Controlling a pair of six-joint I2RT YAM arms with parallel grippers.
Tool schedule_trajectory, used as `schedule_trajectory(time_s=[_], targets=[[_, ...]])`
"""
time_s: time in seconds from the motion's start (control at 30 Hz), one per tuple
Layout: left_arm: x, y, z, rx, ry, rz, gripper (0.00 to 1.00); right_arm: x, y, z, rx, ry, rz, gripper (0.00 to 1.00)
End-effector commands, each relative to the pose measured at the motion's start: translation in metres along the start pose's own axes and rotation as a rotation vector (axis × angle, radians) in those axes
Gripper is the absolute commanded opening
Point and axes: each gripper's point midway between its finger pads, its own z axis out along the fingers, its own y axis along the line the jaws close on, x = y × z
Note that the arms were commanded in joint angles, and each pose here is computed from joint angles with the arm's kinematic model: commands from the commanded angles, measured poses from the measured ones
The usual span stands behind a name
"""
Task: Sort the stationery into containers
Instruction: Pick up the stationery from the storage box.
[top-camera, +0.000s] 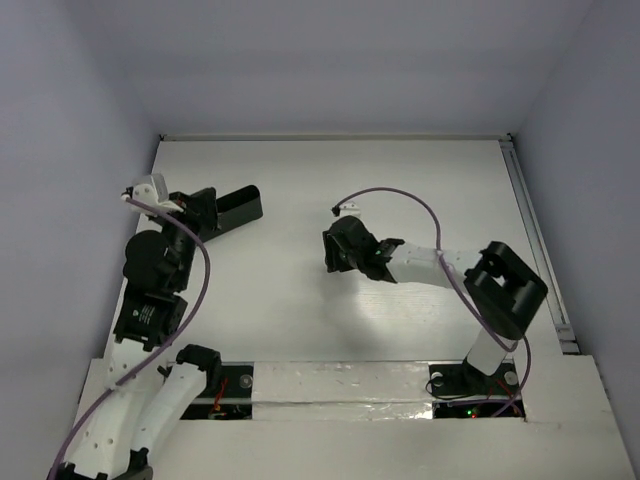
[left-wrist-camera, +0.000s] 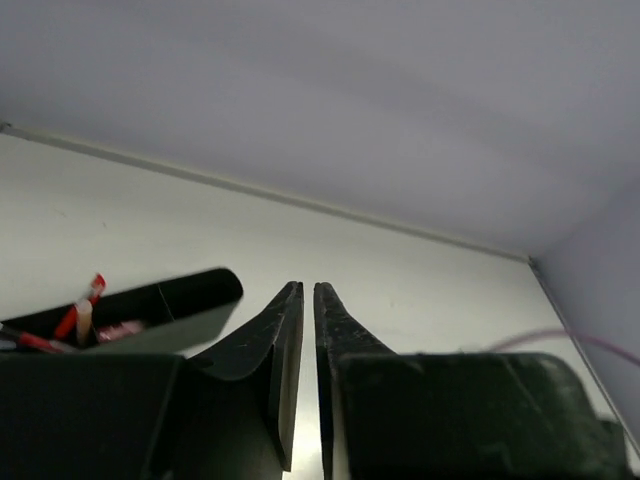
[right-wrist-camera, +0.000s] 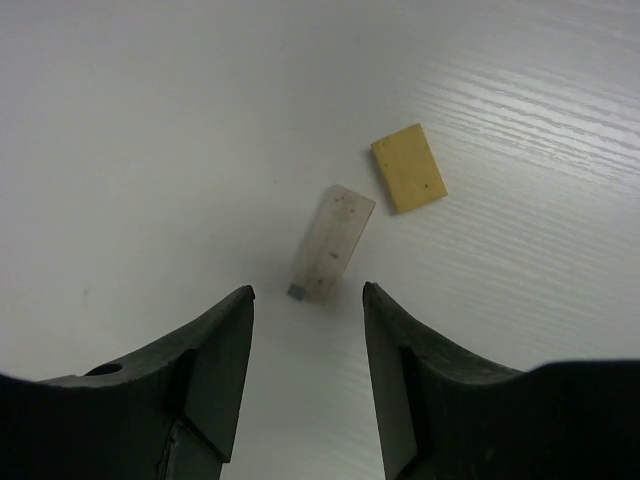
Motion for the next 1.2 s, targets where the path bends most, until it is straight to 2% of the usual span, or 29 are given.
schedule_trajectory(time_s=[0.0,0.2,0.27,0.3,0.4,0.5,0.57,0.7,0.93,1.17], targets=[[0.057,-0.004,-0.018,0.106,0.191,0.04,0.08,-0.012,-0.014,0.021,0.096,0.035,-0.016,0.53],[0.08,-0.002,-0.035,0.162,0.223,0.055,0.09,-0.003,-0.016,0.045,0.155,0.103,-0.03,0.49],[0.088,-0.007,-0.036,0.2,0.245,0.046,0.09,-0.002,-0.016,0.052,0.175,0.116,-0.032,0.43],[0.087,-0.01,-0.035,0.213,0.255,0.05,0.08,0.0,-0.016,0.055,0.181,0.123,-0.033,0.4],[0.086,-0.017,-0.037,0.255,0.255,0.052,0.08,0.004,-0.017,0.061,0.2,0.15,-0.036,0.15],[0.081,-0.017,-0.038,0.238,0.242,0.062,0.07,-0.006,-0.006,0.06,0.148,0.121,-0.011,0.05],[0.077,-0.014,-0.039,0.215,0.223,0.07,0.07,-0.019,0.015,0.056,0.067,0.081,-0.005,0.04],[0.065,-0.01,-0.041,0.172,0.178,0.073,0.07,-0.074,0.064,0.042,-0.126,-0.035,0.025,0.04],[0.063,0.0,-0.041,0.106,0.171,0.073,0.07,-0.193,0.154,0.02,-0.456,-0.323,0.108,0.03],[0.062,0.001,-0.041,0.103,0.163,0.071,0.08,-0.255,0.194,0.04,-0.579,-0.535,0.176,0.03]])
